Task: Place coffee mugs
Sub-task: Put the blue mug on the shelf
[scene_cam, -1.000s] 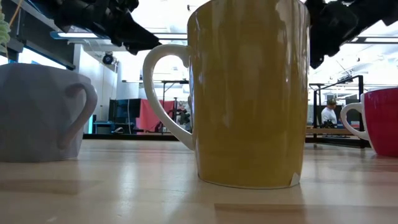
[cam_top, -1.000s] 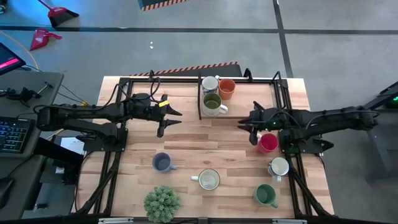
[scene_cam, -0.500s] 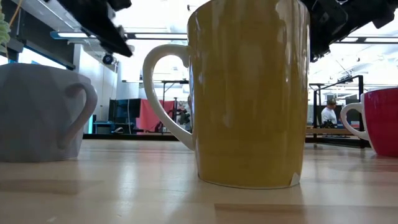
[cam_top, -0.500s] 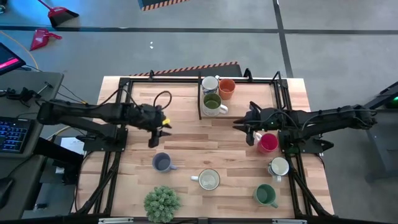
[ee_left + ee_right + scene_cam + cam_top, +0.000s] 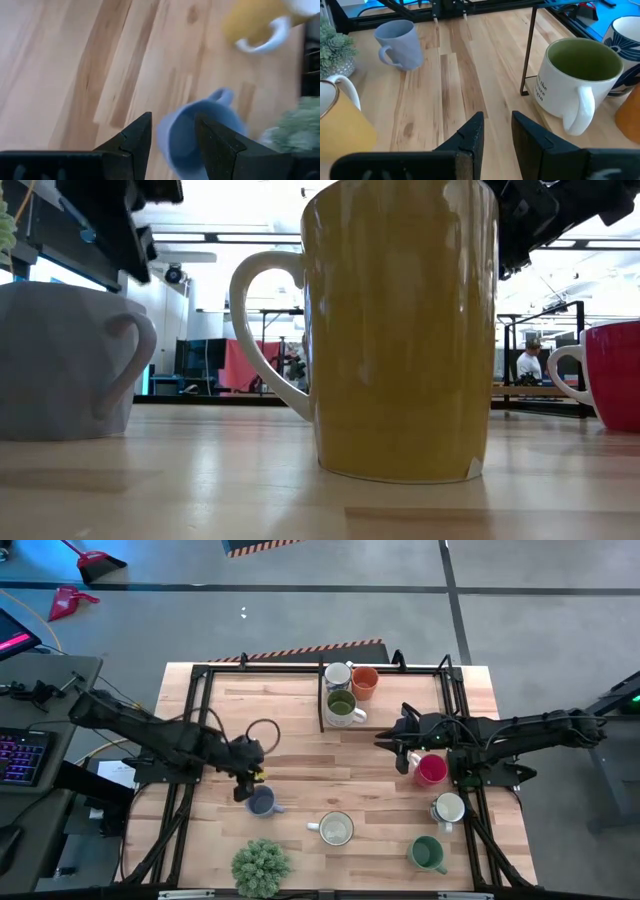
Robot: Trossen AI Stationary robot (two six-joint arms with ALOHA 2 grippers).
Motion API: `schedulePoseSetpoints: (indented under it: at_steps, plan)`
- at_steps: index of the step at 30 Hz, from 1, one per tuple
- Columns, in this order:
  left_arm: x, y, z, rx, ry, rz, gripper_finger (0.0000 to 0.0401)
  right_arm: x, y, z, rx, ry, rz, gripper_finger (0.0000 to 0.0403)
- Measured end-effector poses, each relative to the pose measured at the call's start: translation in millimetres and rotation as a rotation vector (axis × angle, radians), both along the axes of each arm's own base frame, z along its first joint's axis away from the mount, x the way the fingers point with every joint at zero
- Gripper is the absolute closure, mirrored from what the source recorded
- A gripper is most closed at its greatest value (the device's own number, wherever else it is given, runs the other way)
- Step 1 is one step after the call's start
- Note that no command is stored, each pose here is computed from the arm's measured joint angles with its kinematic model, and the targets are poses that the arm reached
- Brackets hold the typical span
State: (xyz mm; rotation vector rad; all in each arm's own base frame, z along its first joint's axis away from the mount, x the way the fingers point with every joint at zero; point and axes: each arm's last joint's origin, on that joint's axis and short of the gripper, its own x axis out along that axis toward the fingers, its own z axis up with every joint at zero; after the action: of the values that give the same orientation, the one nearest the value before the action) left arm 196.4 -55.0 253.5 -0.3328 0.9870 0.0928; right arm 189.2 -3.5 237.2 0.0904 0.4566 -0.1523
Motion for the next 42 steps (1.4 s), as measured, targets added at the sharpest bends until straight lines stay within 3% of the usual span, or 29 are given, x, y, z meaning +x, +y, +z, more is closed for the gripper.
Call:
schedulePoseSetpoints:
  at_steps: [9, 17, 37, 42]
  plan:
    - [16, -15, -35, 0.043, 0.193, 0.042, 0.0263, 0, 0, 0, 0.0, 0.004, 0.0, 0.0324]
    - [23, -21, -52, -0.007, 0.29, 0.035, 0.0263, 0, 0, -1, 0.003, 0.012, 0.006, 0.0324]
    - [36, -21, -80, 0.117, 0.384, -0.01, 0.0263, 0, 1, -1, 0.014, 0.011, 0.028, 0.0324]
    - [39, -14, -80, 0.117, 0.381, 0.02, 0.0295, 0, 1, -1, 0.014, 0.011, 0.027, 0.0324]
